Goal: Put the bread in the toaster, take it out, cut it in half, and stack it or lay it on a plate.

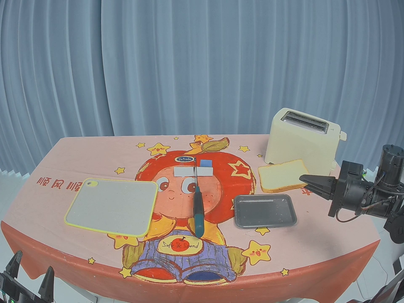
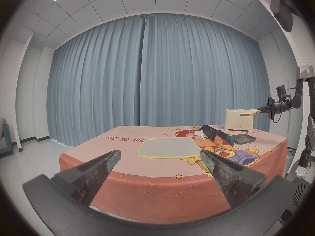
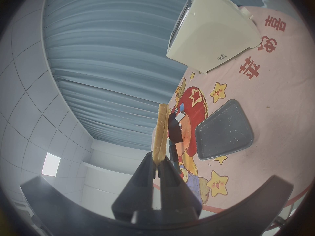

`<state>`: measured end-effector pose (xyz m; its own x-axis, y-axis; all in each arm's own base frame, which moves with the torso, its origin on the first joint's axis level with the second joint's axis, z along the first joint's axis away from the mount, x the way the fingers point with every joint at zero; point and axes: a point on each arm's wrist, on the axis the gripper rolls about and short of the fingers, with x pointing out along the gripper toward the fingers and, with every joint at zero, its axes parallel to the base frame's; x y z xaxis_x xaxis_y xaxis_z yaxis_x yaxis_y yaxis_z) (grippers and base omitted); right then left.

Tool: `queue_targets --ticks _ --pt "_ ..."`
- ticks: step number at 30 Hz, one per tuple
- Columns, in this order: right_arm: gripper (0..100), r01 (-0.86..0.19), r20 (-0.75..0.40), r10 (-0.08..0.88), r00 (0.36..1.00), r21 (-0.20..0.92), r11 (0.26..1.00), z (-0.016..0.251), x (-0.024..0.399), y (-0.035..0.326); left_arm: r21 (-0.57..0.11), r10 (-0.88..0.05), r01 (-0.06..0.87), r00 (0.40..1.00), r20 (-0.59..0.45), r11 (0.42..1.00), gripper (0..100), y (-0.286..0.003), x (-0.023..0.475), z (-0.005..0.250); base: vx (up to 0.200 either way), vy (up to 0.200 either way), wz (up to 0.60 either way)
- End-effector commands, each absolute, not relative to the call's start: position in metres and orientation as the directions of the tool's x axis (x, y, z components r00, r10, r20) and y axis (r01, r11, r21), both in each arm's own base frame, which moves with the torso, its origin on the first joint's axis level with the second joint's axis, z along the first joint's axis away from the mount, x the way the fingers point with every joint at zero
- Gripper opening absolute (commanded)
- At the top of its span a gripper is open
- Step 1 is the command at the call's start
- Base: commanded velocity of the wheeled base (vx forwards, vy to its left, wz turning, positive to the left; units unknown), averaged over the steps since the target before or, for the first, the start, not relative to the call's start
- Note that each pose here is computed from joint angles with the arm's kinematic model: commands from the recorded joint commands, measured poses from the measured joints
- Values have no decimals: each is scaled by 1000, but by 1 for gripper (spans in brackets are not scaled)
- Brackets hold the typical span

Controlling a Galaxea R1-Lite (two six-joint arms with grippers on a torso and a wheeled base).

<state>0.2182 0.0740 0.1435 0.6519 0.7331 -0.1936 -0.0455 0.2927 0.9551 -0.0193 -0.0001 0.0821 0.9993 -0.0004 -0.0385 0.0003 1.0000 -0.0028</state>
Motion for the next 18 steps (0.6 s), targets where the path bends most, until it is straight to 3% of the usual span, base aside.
queue_targets --ticks 1,18 --pt "0 -89 -154 732 664 955 282 154 212 71 -3 0 0 998 -55 1000 100 0 -18 77 0 0 0" --pt "0 -91 -146 709 690 954 285 156 214 62 -3 0 0 998 -55 1000 100 0 -18 77 0 0 0"
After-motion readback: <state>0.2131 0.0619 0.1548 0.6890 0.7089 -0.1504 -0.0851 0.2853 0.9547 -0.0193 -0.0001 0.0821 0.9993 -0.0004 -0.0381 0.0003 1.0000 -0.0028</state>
